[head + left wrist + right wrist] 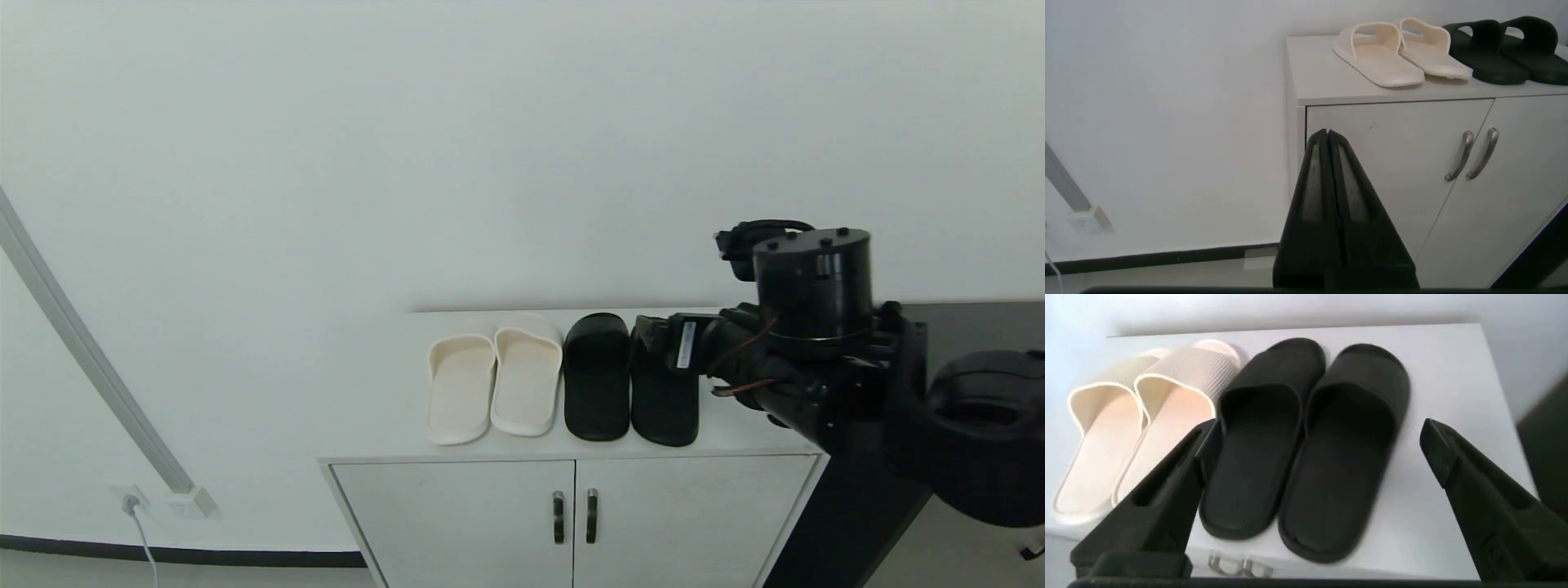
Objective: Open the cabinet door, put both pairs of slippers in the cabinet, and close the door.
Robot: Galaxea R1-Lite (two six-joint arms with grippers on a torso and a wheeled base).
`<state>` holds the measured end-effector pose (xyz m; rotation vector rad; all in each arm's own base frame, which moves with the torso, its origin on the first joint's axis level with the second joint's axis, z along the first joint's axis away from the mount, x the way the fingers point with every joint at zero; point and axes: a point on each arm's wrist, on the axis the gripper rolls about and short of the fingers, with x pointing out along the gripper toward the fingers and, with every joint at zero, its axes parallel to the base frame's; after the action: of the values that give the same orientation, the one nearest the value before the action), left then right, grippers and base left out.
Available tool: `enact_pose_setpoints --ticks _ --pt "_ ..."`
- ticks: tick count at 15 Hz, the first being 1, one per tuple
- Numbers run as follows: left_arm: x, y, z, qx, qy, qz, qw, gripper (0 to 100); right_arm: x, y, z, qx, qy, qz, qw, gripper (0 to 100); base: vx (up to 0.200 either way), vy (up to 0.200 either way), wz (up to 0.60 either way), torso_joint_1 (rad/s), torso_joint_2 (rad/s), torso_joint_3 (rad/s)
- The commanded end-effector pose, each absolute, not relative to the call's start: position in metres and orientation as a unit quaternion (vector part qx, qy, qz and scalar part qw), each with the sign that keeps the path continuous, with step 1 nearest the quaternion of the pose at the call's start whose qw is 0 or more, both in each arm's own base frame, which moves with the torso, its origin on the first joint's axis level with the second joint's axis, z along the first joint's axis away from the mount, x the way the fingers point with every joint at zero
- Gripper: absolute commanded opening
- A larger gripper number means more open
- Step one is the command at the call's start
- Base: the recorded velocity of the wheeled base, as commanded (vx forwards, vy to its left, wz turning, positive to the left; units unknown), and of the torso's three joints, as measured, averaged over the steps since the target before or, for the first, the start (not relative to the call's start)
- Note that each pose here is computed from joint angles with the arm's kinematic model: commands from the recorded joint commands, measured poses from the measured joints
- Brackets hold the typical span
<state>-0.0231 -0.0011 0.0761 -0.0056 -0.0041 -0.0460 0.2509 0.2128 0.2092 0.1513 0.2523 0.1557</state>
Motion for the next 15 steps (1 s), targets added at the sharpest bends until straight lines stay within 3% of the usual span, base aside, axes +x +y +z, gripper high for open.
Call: enact_pose_setpoints --ticks 1,15 --pt "-0.023 -0.001 0.076 -0.003 -0.001 -0.023 1.000 0 0.280 0.244 0.184 0.057 0.139 0.058 0.987 100 0.000 0.000 0.00 0.000 0.00 0.000" --pt "-0.023 -0.001 0.076 -0.004 -0.001 -0.023 1.000 0 0.350 0.269 0.121 0.037 0.163 0.012 0.986 100 0.000 0.000 0.00 0.000 0.00 0.000"
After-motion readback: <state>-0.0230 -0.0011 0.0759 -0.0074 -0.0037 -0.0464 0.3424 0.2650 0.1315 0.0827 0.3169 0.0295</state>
